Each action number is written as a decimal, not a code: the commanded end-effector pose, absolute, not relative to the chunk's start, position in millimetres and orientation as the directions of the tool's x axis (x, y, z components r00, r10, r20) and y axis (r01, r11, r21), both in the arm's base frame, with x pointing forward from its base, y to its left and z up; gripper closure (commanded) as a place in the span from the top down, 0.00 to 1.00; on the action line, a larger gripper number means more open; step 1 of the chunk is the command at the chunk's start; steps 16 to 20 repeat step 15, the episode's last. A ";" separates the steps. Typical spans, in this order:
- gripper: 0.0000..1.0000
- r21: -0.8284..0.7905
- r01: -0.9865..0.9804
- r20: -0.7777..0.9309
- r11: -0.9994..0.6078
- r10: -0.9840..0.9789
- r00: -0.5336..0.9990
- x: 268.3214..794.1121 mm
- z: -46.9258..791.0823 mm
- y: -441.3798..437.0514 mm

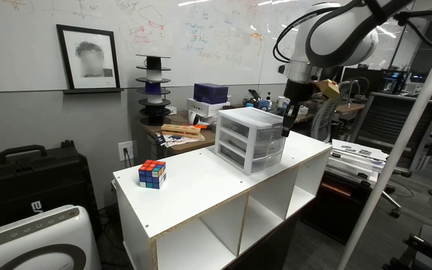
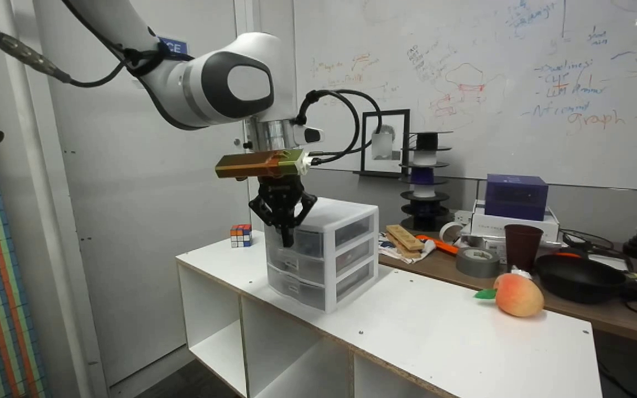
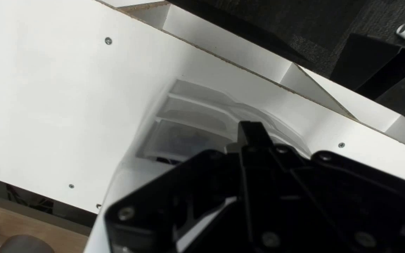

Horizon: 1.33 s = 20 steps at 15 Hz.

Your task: Pick up two objects from the table, put them in the open drawer and close it

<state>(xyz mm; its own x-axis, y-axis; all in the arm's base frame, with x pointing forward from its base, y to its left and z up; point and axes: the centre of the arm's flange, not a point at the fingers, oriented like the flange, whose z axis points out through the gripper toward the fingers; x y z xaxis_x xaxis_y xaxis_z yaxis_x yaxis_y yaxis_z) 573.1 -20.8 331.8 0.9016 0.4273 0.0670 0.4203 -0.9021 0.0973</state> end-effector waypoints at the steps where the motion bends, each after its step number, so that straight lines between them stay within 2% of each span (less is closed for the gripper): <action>1: 0.00 0.124 0.439 0.113 -0.890 0.452 0.885 524.6 396.6 -11.8; 4: 0.00 0.156 0.426 0.111 -0.891 0.444 0.889 488.2 437.6 -23.1; 10: 0.00 0.099 0.429 0.134 -0.898 0.439 0.889 416.0 530.6 -79.8; 11: 0.26 0.079 0.444 0.148 -0.892 0.451 0.880 409.5 550.3 -98.0; 12: 0.26 0.053 0.450 0.168 -0.891 0.452 0.876 406.1 569.7 -116.7; 13: 0.07 0.090 0.424 0.128 -0.901 0.433 0.892 419.0 530.1 -91.8; 15: 0.23 0.071 0.432 0.166 -0.899 0.437 0.884 401.4 555.7 -115.5; 20: 0.23 0.071 0.432 0.166 -0.899 0.437 0.884 401.4 555.7 -115.5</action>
